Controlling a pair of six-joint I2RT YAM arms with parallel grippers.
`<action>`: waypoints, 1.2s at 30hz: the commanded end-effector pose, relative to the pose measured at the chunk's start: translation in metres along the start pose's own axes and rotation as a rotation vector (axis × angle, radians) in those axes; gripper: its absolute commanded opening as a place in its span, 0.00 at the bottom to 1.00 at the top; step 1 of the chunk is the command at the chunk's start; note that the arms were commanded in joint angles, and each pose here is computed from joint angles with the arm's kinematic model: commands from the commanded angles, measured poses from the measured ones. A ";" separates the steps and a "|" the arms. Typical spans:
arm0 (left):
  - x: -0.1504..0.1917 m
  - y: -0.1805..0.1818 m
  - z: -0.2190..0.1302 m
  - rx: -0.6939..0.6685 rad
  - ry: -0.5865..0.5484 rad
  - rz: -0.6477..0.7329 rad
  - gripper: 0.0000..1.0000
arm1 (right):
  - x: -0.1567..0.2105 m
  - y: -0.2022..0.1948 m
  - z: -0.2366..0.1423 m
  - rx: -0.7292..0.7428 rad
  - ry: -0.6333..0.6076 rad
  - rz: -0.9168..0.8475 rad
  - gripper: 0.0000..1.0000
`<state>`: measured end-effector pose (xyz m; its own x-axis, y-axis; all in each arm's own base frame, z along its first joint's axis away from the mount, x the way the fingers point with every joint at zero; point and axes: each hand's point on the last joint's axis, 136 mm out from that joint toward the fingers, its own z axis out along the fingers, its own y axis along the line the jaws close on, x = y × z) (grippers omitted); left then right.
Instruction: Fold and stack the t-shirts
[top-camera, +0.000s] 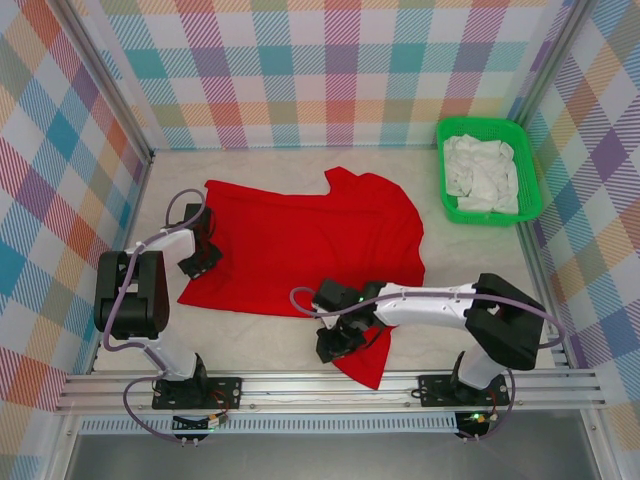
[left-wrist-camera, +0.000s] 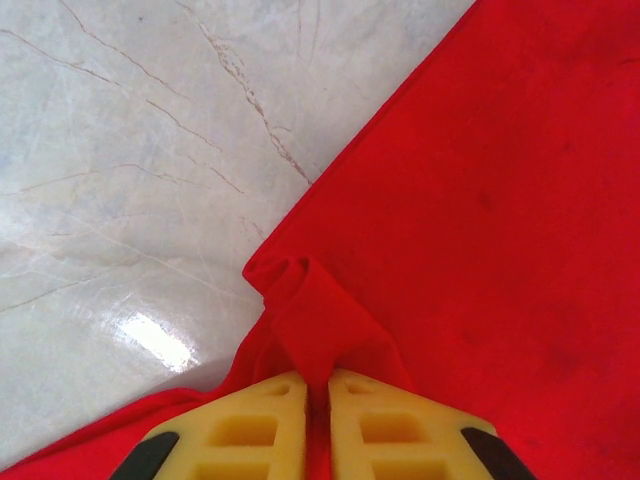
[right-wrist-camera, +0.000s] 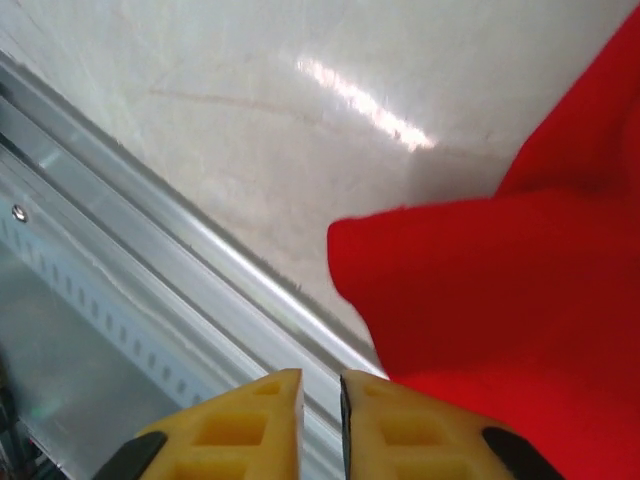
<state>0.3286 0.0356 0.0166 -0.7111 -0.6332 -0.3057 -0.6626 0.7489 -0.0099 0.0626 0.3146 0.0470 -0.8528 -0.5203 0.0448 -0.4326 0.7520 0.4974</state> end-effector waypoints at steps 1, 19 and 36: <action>0.037 0.007 0.018 -0.025 0.133 0.044 0.11 | 0.021 -0.005 -0.016 0.029 0.039 -0.030 0.26; 0.015 -0.015 0.003 0.015 0.089 0.057 0.09 | -0.065 -0.210 -0.143 0.148 -0.508 0.673 0.32; 0.042 -0.033 0.024 0.101 0.184 0.059 0.09 | -0.045 -0.284 -0.114 0.180 -0.421 1.055 0.39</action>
<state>0.3490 0.0150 0.0182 -0.7403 -0.6139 -0.2741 -0.6213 0.7804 -0.0699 0.2617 0.0917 0.0160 -0.8641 0.5022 0.0332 0.4864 0.8163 0.3116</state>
